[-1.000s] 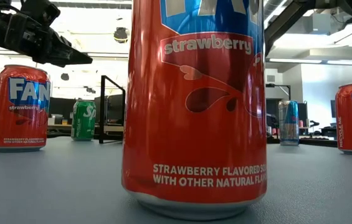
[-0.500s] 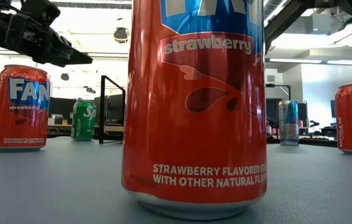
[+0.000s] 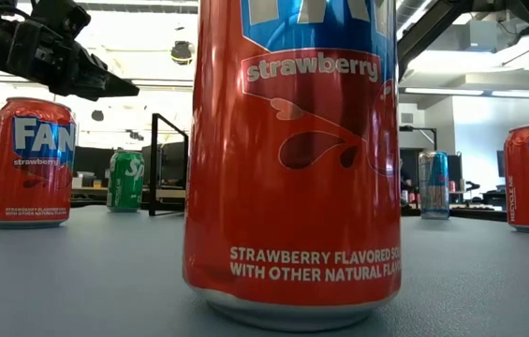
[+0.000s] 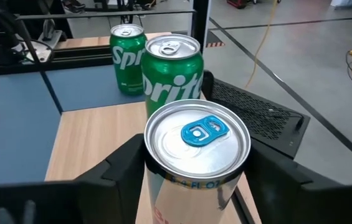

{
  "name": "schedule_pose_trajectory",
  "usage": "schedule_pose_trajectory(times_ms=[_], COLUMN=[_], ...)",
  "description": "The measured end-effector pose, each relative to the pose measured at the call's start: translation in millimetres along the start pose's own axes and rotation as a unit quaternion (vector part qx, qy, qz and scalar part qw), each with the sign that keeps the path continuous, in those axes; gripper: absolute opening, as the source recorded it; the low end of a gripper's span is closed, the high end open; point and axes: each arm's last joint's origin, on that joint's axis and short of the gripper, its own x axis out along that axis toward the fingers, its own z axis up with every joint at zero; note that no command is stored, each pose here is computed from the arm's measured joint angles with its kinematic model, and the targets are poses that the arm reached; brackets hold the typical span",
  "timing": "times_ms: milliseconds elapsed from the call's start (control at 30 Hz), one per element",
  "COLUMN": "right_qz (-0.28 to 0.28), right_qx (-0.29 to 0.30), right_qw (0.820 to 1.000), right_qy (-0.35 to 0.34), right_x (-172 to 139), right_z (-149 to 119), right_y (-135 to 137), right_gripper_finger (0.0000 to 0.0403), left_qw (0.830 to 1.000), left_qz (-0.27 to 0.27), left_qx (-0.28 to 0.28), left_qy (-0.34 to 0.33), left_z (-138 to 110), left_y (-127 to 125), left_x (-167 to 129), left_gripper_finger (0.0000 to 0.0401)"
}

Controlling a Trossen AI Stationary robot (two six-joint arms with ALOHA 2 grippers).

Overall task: Place canned beverage on shelf
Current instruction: Put the middle blue soda can on the shelf

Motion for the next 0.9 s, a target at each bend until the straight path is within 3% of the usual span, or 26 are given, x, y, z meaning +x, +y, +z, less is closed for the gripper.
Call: schedule_pose_trajectory(times_ms=[900], right_qz=[-0.012], right_qx=[-0.005], right_qw=[1.000], right_qy=[-0.016], right_x=[-1.4], right_z=[5.2], right_y=[-0.8], right_gripper_finger=[0.0255], left_qw=[1.000], left_qz=[0.000], left_qx=[0.000], left_qy=[0.000], left_z=[0.0], left_y=[0.0], left_x=[0.0], left_gripper_finger=[0.0023])
